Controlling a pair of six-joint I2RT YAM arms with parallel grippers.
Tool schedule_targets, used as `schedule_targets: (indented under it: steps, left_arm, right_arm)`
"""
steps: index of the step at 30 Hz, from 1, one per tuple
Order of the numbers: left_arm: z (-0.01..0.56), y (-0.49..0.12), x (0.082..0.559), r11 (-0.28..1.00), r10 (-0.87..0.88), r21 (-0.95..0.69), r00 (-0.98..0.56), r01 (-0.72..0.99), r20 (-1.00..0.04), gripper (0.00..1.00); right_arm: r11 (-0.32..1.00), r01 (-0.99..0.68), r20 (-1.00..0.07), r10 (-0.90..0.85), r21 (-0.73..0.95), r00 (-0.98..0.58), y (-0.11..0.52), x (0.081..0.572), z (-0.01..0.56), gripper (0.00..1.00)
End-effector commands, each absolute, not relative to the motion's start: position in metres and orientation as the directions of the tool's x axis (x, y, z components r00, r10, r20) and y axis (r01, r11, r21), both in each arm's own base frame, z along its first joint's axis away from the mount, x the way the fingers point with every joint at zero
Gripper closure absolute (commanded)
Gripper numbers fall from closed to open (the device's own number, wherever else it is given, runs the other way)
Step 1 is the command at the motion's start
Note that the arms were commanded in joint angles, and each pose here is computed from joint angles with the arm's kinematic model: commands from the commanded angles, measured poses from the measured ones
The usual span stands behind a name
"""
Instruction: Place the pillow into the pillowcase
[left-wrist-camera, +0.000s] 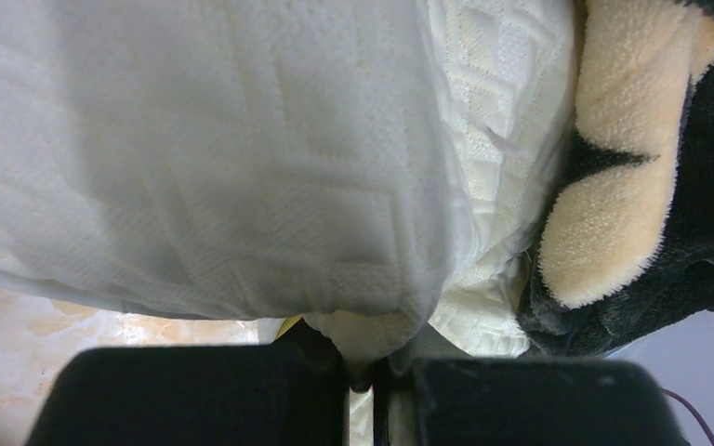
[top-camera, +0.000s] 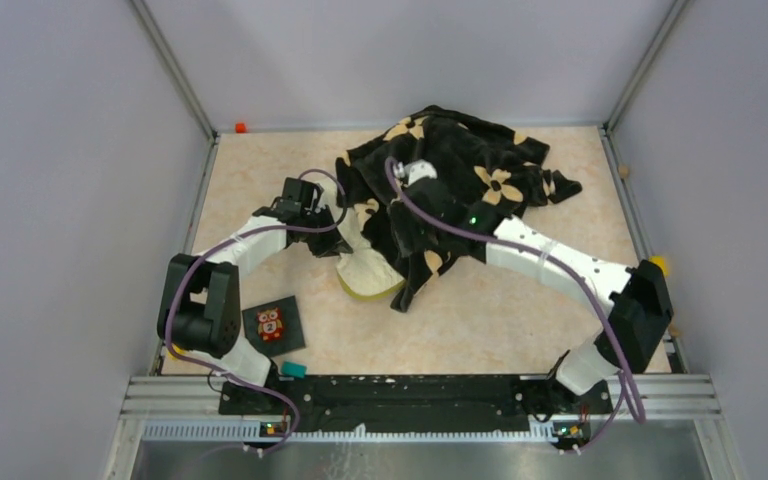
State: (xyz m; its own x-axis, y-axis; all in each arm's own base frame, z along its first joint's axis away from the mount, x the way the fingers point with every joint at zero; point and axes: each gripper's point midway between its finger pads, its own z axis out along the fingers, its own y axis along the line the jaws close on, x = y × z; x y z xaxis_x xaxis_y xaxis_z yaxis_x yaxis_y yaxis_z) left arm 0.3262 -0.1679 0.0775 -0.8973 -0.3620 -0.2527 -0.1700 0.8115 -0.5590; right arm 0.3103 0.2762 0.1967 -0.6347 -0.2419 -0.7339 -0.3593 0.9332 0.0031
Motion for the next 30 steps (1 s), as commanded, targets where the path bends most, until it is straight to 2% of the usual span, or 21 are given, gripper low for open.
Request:
schedule_targets:
  steps: [1,7,10,11,12,14,15,18,21,29,30]
  left_arm:
    - [0.078,-0.17,0.34,0.801,-0.379,-0.578,-0.88,-0.157,-0.287,1.0]
    - [0.082,-0.17,0.343,0.8,-0.385,-0.581,-0.873,-0.153,-0.3,1.0]
    - [0.077,-0.169,0.341,0.804,-0.384,-0.574,-0.873,-0.157,-0.299,1.0]
    - [0.076,-0.169,0.34,0.803,-0.384,-0.576,-0.874,-0.156,-0.298,1.0]
    - [0.075,-0.17,0.339,0.799,-0.385,-0.58,-0.875,-0.157,-0.294,1.0]
    - [0.071,-0.173,0.337,0.791,-0.389,-0.59,-0.877,-0.16,-0.284,1.0]
    - [0.072,-0.176,0.337,0.788,-0.387,-0.596,-0.878,-0.154,-0.284,1.0]
    - [0.08,-0.192,0.342,0.762,-0.39,-0.634,-0.876,-0.134,-0.284,1.0]
    - [0.096,-0.218,0.346,0.732,-0.381,-0.675,-0.875,-0.088,-0.298,1.0]
    - [0.104,-0.234,0.329,0.693,-0.399,-0.716,-0.874,-0.089,-0.278,1.0]
    - [0.101,-0.232,0.324,0.695,-0.398,-0.712,-0.876,-0.094,-0.273,1.0]
  right_arm:
    - [0.898,-0.44,-0.72,-0.307,-0.002,-0.622,0.294,0.278,0.168,0.29]
    - [0.924,-0.358,-0.692,-0.347,-0.136,-0.633,0.285,0.309,0.119,0.25]
    - [0.93,-0.336,-0.685,-0.343,-0.15,-0.643,0.289,0.325,0.11,0.31]
    - [0.93,-0.339,-0.692,-0.339,-0.144,-0.637,0.294,0.329,0.114,0.37]
    - [0.927,-0.352,-0.699,-0.335,-0.126,-0.632,0.301,0.331,0.121,0.48]
    - [0.916,-0.398,-0.721,-0.311,-0.054,-0.619,0.323,0.329,0.147,0.88]
    - [0.902,-0.431,-0.735,-0.3,-0.011,-0.608,0.338,0.323,0.166,1.0]
    - [0.808,-0.569,-0.78,-0.257,0.15,-0.571,0.395,0.282,0.235,1.0]
    - [0.714,-0.643,-0.781,-0.222,0.278,-0.584,0.425,0.247,0.264,1.0]
    - [0.792,-0.562,-0.738,-0.23,0.237,-0.635,0.386,0.25,0.214,1.0]
    - [0.803,-0.554,-0.739,-0.235,0.218,-0.631,0.379,0.25,0.212,0.97]
